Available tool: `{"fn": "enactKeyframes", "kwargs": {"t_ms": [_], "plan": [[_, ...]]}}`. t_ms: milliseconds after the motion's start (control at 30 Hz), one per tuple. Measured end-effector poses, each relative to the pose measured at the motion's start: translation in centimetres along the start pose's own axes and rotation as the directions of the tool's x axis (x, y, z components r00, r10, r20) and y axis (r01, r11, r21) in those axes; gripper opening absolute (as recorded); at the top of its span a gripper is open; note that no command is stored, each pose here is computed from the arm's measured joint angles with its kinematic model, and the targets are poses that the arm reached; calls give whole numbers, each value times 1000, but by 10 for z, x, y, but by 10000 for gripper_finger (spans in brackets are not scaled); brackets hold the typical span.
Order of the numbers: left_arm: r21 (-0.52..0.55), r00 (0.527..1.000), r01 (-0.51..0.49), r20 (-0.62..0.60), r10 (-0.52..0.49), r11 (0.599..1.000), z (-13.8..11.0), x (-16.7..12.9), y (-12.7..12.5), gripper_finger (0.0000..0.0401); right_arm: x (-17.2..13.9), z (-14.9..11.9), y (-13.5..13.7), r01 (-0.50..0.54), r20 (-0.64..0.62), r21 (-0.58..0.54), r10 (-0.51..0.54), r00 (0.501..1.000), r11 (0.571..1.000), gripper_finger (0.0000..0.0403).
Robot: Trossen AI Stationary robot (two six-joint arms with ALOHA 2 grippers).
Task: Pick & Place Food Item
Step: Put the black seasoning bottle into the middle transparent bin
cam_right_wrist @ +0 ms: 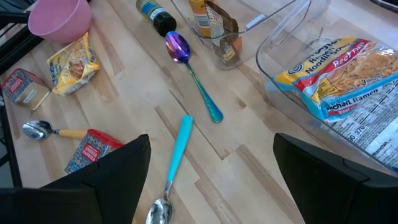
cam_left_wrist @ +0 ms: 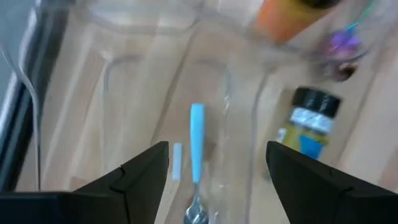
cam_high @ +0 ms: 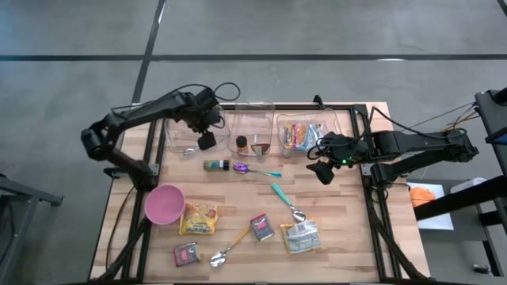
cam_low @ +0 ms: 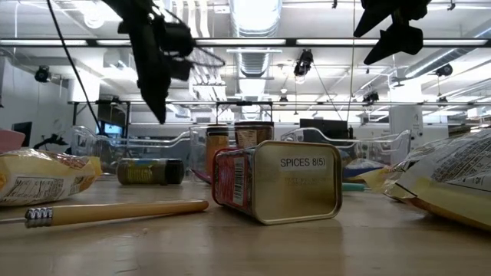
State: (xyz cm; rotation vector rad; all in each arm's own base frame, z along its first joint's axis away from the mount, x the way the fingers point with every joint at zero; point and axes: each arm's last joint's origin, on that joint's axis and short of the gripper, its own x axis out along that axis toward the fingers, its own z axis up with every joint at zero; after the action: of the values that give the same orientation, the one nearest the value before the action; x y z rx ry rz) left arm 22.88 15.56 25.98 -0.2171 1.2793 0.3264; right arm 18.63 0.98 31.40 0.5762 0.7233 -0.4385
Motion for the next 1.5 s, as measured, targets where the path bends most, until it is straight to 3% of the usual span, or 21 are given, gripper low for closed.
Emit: {"fn": "enactKeyframes", "kwargs": {"t_ms": [167,567,833,1067,1367,1500], "plan": [[84,998,12,58,-17,996,4,-7,-25,279,0,0,0,0,0,0,0,1000,1000,333],[244,995,57,71,-76,968,14,2,-74,279,0,0,0,-1,1,2,1,1000,1000,333],[297,998,56,-33,-48,953,18,31,-94,279,0,0,0,-1,2,3,1,1000,1000,333],[349,987,67,-162,-10,935,14,56,-103,279,0,0,0,-3,1,4,3,1000,1000,333],[351,966,80,-258,14,933,-10,76,-101,279,0,0,0,-2,-1,3,2,1000,1000,333],[347,963,23,-258,72,938,-20,87,-99,279,0,0,0,-2,-1,3,2,1000,1000,333]]}}
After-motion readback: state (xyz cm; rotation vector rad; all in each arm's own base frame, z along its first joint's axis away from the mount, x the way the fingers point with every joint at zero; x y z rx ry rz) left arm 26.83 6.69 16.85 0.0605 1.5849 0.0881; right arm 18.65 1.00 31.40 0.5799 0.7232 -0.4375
